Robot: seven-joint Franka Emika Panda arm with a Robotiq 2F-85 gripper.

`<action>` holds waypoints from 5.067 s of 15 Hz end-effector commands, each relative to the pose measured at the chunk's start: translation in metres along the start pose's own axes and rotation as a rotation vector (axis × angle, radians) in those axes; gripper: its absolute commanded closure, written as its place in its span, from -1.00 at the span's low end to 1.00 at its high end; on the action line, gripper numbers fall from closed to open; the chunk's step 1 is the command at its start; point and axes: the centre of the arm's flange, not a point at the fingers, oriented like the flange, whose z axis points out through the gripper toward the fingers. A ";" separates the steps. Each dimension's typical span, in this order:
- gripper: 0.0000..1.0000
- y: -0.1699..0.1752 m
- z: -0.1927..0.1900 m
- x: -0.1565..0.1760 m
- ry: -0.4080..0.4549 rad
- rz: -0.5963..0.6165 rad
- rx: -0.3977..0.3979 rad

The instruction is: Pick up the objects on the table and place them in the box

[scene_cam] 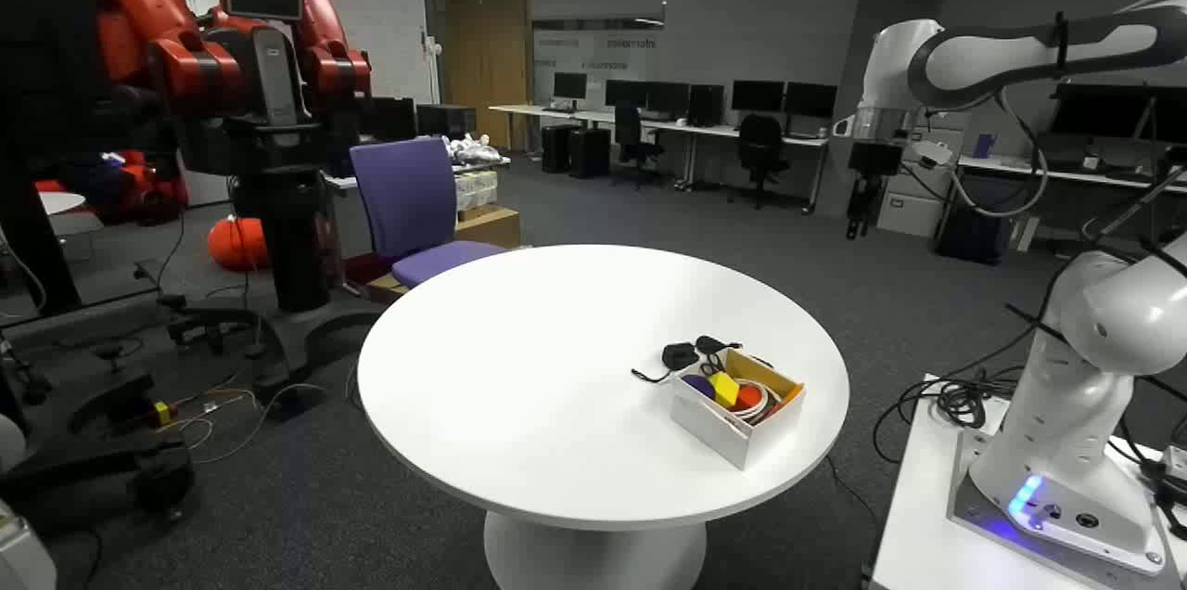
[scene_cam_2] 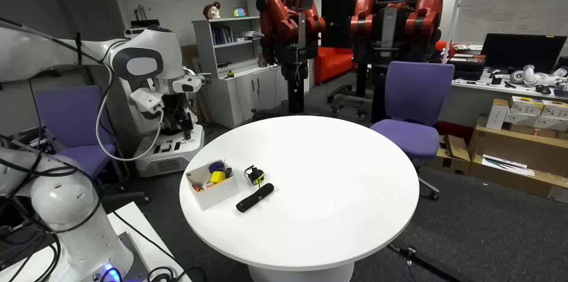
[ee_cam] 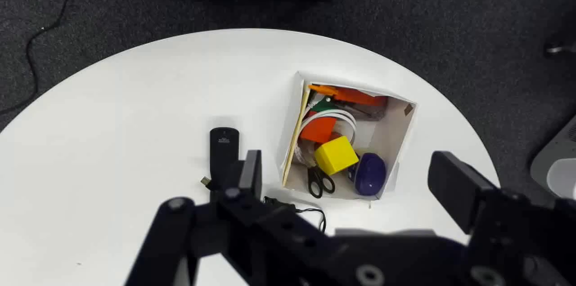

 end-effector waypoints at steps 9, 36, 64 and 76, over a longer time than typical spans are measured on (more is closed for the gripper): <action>-1.00 0.000 0.000 0.000 0.000 0.000 0.000; -1.00 0.102 0.093 0.161 0.052 0.166 -0.075; -1.00 0.112 0.267 0.207 0.044 0.246 -0.208; -1.00 0.097 0.303 0.236 0.011 0.146 -0.276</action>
